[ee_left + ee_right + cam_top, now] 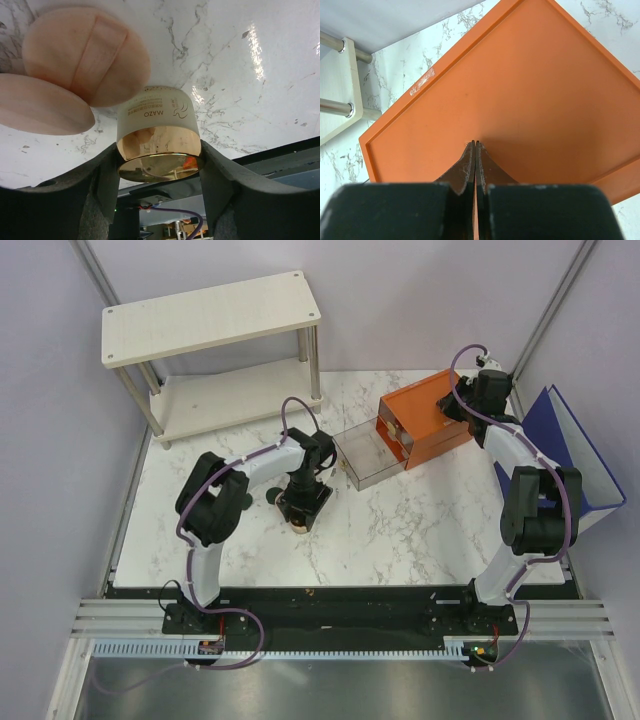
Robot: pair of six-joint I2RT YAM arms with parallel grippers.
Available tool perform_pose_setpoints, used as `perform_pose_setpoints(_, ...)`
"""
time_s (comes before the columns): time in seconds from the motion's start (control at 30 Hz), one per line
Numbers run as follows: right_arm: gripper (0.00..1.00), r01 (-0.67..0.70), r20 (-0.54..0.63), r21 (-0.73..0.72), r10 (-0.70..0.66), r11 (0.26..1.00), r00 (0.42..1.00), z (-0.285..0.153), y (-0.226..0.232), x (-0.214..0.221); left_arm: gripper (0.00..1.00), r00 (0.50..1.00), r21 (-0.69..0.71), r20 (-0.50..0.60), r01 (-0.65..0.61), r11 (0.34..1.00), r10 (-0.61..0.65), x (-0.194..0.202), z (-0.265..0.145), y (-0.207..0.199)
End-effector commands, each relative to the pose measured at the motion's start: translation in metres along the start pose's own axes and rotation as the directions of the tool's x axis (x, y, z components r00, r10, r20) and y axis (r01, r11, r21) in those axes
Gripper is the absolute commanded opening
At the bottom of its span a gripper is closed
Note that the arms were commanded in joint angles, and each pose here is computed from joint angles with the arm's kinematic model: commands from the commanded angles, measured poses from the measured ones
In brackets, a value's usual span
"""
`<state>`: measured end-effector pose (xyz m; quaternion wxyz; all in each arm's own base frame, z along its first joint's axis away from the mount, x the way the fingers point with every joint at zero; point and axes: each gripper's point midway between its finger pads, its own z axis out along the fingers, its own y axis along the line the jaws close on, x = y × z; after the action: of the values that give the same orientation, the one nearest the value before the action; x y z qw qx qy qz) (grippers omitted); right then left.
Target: Organize the makeup
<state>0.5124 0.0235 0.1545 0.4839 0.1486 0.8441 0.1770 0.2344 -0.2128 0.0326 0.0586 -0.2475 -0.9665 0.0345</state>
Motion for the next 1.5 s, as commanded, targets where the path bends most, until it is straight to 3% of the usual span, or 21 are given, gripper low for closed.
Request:
perform_pose_setpoints(0.0, 0.0, 0.03, -0.525, 0.275, 0.125, 0.961, 0.842, -0.037, -0.078, 0.172, 0.5, 0.999, 0.006, 0.005, -0.038, 0.999, 0.038, -0.008, 0.013, 0.0)
perform_pose_setpoints(0.07, 0.0, 0.031, -0.527, 0.275, 0.124, 0.961, 0.841, -0.037, -0.078, 0.172, 0.33, 0.999, 0.017, 0.005, -0.04, 0.999, 0.039, -0.01, 0.013, -0.002)
perform_pose_setpoints(0.13, 0.0, 0.027, -0.523, 0.277, 0.127, 0.961, 0.843, -0.036, -0.078, 0.171, 0.08, 0.999, 0.014, 0.005, -0.044, 0.999, 0.044, -0.011, 0.014, -0.002)
perform_pose_setpoints(0.17, 0.0, 0.027, -0.522, 0.274, 0.124, 0.961, 0.844, -0.036, -0.077, 0.17, 0.02, 0.999, 0.014, 0.007, -0.044, 0.999, 0.044, -0.012, 0.013, -0.002)
perform_pose_setpoints(0.33, 0.0, 0.027, -0.524, 0.268, 0.122, 0.963, 0.843, -0.034, -0.076, 0.17, 0.02, 0.997, -0.003, 0.055, -0.046, 0.999, 0.046, -0.018, 0.001, -0.001)
perform_pose_setpoints(0.5, 0.0, 0.029, -0.524, 0.268, 0.12, 0.963, 0.843, -0.034, -0.076, 0.17, 0.02, 0.981, -0.003, 0.189, -0.035, 0.999, 0.035, -0.034, -0.035, -0.004)
perform_pose_setpoints(0.83, 0.0, 0.026, -0.525, 0.26, 0.119, 0.965, 0.843, -0.03, -0.075, 0.169, 0.02, 0.868, 0.089, 0.497, -0.057, 0.994, 0.005, -0.115, -0.135, -0.037)
perform_pose_setpoints(0.9, 0.0, 0.025, -0.526, 0.258, 0.119, 0.966, 0.842, -0.028, -0.074, 0.168, 0.02, 0.877, 0.128, 0.481, -0.066, 0.99, -0.003, -0.13, -0.129, -0.046)
perform_pose_setpoints(0.93, 0.0, 0.022, -0.524, 0.259, 0.121, 0.966, 0.843, -0.027, -0.075, 0.167, 0.02, 0.849, 0.147, 0.529, -0.086, 0.985, -0.005, -0.145, -0.149, -0.054)
perform_pose_setpoints(1.13, 0.0, 0.02, -0.522, 0.258, 0.122, 0.966, 0.844, -0.026, -0.073, 0.166, 0.02, 0.838, 0.302, 0.543, -0.138, 0.943, -0.051, -0.184, -0.163, -0.086)
perform_pose_setpoints(1.3, 0.0, 0.021, -0.53, 0.26, 0.124, 0.965, 0.839, -0.028, -0.075, 0.17, 0.05, 0.873, 0.447, 0.481, -0.166, 0.879, -0.08, -0.186, -0.151, -0.105)
perform_pose_setpoints(1.47, 0.0, 0.022, -0.535, 0.261, 0.125, 0.965, 0.835, -0.028, -0.076, 0.174, 0.12, 0.862, 0.484, 0.497, -0.181, 0.856, -0.098, -0.198, -0.15, -0.113)
